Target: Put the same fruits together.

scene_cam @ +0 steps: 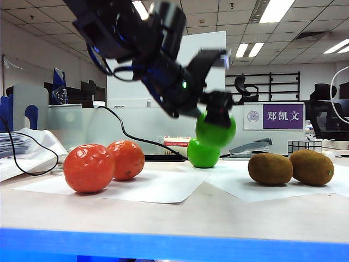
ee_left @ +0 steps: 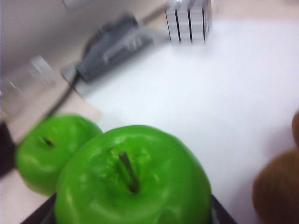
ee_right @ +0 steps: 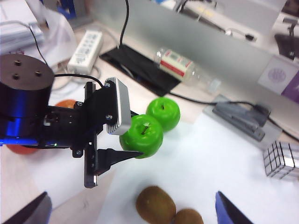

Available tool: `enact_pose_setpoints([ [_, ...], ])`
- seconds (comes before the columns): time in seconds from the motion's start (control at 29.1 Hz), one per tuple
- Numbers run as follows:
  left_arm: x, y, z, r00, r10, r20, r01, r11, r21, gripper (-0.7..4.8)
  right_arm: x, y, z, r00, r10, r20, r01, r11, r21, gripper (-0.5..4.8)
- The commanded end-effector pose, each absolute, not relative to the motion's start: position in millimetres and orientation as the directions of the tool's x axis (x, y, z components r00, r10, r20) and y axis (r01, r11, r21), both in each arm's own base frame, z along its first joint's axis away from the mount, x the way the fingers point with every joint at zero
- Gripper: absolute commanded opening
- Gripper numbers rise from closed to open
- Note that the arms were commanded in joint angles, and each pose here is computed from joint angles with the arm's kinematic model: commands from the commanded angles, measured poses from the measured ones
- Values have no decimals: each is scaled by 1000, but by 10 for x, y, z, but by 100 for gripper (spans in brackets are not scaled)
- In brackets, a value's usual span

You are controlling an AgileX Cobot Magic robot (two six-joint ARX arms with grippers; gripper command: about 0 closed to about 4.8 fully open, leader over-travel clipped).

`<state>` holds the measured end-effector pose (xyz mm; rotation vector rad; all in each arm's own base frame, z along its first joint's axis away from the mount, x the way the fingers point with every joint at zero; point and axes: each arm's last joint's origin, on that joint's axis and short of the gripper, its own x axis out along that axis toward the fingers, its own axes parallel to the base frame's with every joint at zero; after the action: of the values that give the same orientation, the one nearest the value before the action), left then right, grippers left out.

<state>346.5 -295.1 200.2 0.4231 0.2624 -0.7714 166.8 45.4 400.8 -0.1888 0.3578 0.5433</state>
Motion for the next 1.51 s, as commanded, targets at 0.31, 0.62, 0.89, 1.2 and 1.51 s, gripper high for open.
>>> enact_pose_setpoints([
  [0.31,3567,-2953,1819,697,-602,-390,714,632,302,-5,1647,436,3932,781,414,-467,-520,845,-121,479],
  [0.62,3677,-2870,1703,712,-583,-392,698,651,299,-5,1641,430,3918,780,400,-482,-515,847,-131,479],
  [0.89,3696,-2876,1732,721,-597,-351,691,656,303,-5,1642,431,3920,781,400,-480,-517,845,-137,479],
  [1.2,3700,-2888,1685,711,-606,-355,701,651,292,-5,1642,433,3921,779,405,-478,-521,843,-135,479],
  [1.51,3701,-2892,1693,712,-610,-347,700,656,282,188,1643,434,3925,780,408,-474,-523,842,-135,479],
])
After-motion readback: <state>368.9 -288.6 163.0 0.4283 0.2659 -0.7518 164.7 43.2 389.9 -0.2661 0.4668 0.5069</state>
